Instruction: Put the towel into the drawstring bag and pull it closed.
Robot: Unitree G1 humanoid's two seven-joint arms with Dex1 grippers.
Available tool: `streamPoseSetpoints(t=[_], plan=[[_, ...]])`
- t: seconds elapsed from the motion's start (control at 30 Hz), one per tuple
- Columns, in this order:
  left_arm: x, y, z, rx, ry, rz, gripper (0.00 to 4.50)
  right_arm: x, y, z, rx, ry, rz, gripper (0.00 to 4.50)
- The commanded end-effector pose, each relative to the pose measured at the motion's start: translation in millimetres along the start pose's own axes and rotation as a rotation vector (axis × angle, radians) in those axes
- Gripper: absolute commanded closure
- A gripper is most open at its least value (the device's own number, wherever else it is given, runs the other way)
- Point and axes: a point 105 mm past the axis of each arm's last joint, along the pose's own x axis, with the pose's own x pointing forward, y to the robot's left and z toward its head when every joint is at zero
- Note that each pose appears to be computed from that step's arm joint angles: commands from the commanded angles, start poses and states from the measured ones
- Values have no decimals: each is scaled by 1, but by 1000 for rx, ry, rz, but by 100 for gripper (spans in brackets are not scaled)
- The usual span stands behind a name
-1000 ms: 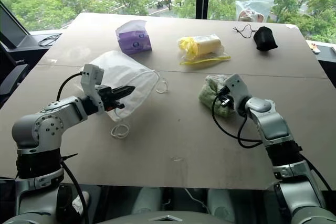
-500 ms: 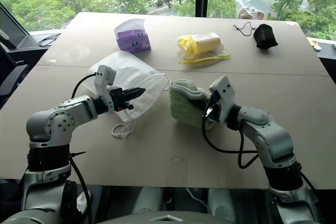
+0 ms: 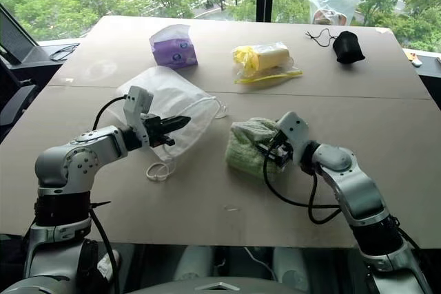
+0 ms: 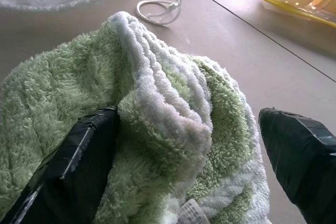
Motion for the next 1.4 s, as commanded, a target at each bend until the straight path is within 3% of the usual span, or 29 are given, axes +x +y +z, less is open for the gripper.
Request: streamPoseSetpoints(t=[0.03,0.2,0.4,0.63,0.7,0.77,0.87,1.03,1.2,1.4], plan=[[-4,-8,17,38,-62,-27,450,4,-17,-9,-33,79,-67,5],[-2,-10,19,40,-75,-38,450,20,-1,-60,168,291,56,5],[-5,-15,21,49,-92,-45,450,22,-5,-77,197,355,60,5],[-4,-14,11,60,-74,-24,450,19,6,-46,251,182,116,301],[-4,-14,10,73,-70,-24,450,17,8,-30,288,80,121,394],[-1,-15,8,90,-58,-20,450,10,17,-2,329,-96,173,443],[4,-18,1,120,-26,-27,450,-4,31,39,390,-329,279,443],[12,-37,6,81,-67,-126,450,15,49,62,392,-432,347,443],[16,-53,15,79,-100,-194,450,68,65,36,203,-286,296,444],[16,-61,18,79,-113,-217,450,101,58,1,-9,-131,159,444]])
